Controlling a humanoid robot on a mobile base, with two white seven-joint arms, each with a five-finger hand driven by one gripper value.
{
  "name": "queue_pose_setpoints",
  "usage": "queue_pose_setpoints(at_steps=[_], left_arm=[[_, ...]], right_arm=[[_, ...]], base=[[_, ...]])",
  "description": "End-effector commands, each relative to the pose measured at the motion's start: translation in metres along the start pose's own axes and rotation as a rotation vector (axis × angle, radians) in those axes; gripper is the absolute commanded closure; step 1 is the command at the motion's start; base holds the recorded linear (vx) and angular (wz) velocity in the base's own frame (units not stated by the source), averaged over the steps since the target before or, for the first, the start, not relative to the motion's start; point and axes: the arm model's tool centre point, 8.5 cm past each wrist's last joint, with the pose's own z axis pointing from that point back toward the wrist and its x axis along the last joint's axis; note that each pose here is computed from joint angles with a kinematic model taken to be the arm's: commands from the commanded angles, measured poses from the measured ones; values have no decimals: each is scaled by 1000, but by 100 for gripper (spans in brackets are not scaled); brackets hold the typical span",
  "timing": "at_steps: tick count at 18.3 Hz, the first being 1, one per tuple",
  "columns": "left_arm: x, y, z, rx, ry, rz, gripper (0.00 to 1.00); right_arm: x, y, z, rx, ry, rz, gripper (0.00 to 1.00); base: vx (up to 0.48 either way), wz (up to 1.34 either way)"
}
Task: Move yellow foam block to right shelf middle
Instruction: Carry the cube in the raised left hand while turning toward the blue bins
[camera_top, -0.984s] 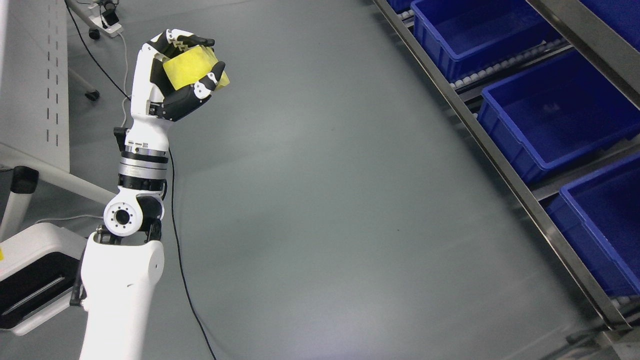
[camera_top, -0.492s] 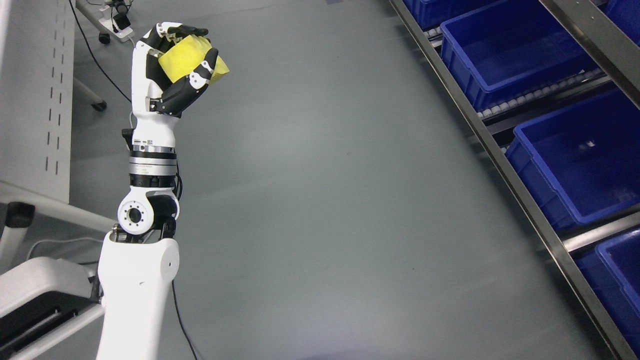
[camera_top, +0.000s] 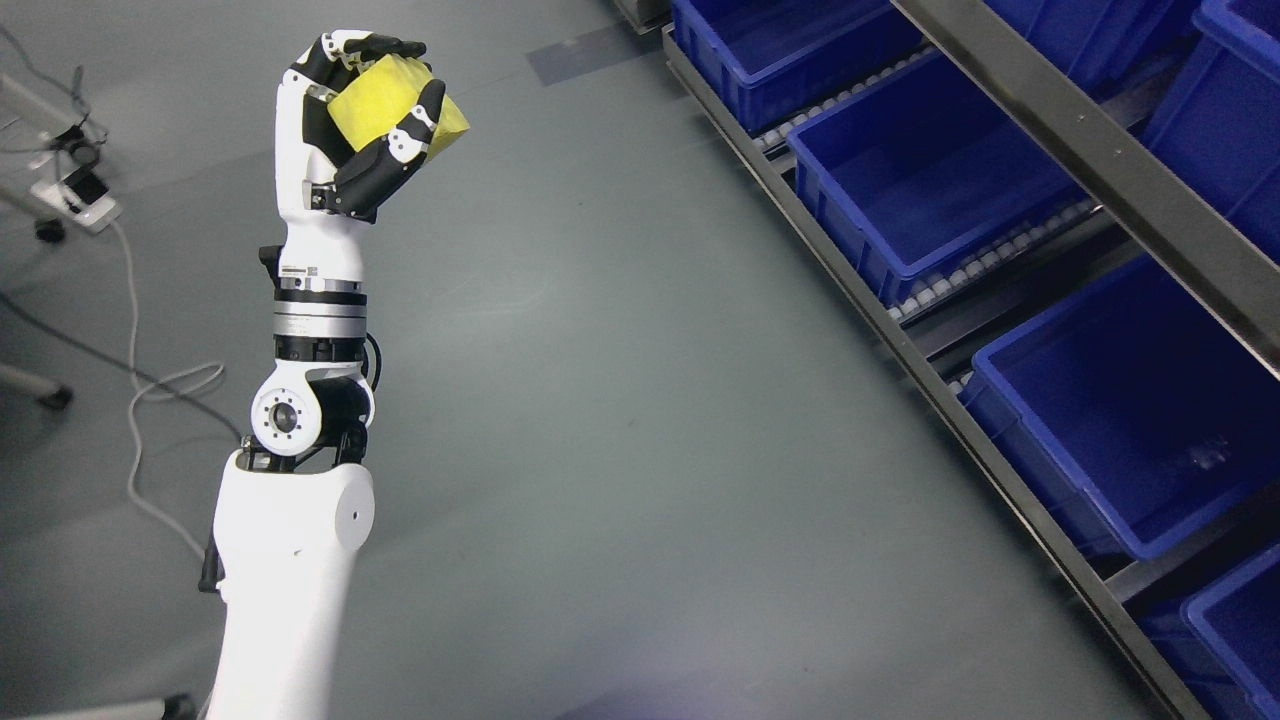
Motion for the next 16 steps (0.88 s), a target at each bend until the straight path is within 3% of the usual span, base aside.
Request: queue_pose_setpoints(at_steps=[1, 9, 16], left_arm=[[-6, 2, -10, 0, 17, -2, 99], [0, 2, -30, -5, -9, -6, 99], [7, -1, -44, -15, -35, -10, 99]], right_arm=[[6, -11, -1, -17, -17, 4, 0], [6, -11, -1, -17, -17, 4, 0], [6, -11, -1, -17, -17, 4, 0]], base=[[554, -433], [600, -540], [388, -740]])
